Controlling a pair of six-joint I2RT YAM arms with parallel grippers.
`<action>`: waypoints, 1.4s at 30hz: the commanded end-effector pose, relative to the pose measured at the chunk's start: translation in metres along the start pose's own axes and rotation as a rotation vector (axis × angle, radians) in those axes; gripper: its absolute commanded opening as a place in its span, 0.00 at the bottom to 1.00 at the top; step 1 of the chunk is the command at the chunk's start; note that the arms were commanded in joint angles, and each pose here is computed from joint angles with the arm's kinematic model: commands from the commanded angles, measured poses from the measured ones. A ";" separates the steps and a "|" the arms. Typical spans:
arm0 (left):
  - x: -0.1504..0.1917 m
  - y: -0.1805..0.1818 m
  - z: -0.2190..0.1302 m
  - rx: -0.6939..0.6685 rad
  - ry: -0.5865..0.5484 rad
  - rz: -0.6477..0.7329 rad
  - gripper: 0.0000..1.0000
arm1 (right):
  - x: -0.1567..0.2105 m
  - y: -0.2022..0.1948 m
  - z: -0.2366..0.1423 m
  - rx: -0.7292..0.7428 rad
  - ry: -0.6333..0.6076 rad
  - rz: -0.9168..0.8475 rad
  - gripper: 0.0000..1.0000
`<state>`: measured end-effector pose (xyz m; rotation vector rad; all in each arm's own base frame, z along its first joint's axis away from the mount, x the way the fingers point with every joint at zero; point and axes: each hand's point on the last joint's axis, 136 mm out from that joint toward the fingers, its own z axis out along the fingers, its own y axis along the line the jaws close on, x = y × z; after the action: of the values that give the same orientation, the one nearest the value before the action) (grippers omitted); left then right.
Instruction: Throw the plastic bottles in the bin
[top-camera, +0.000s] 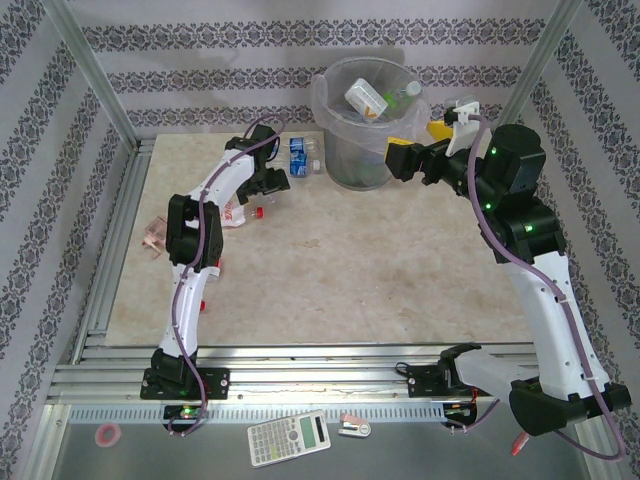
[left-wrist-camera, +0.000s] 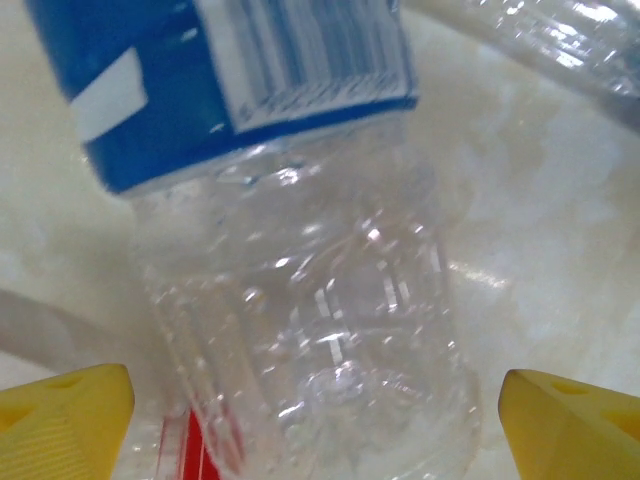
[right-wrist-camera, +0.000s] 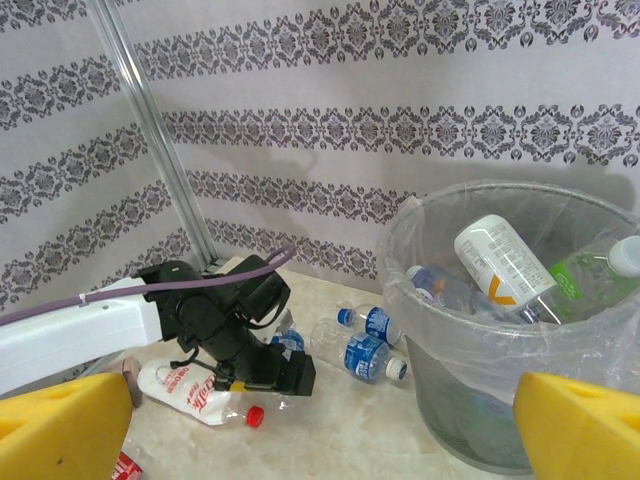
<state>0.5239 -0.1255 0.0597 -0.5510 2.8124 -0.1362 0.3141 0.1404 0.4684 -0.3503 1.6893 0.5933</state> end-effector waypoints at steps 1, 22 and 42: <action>-0.009 0.009 0.004 -0.035 -0.006 0.014 0.94 | -0.004 0.003 -0.002 -0.004 -0.008 -0.023 0.98; -0.005 0.018 0.020 -0.081 0.054 0.068 0.70 | -0.005 0.000 0.011 -0.009 -0.003 -0.017 0.98; -0.011 0.007 -0.073 0.126 -0.221 0.161 0.59 | -0.004 -0.009 0.017 0.024 -0.007 0.048 0.98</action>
<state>0.4944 -0.1111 0.0912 -0.3466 2.7515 -0.1370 0.3294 0.1434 0.4587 -0.3341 1.7183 0.5999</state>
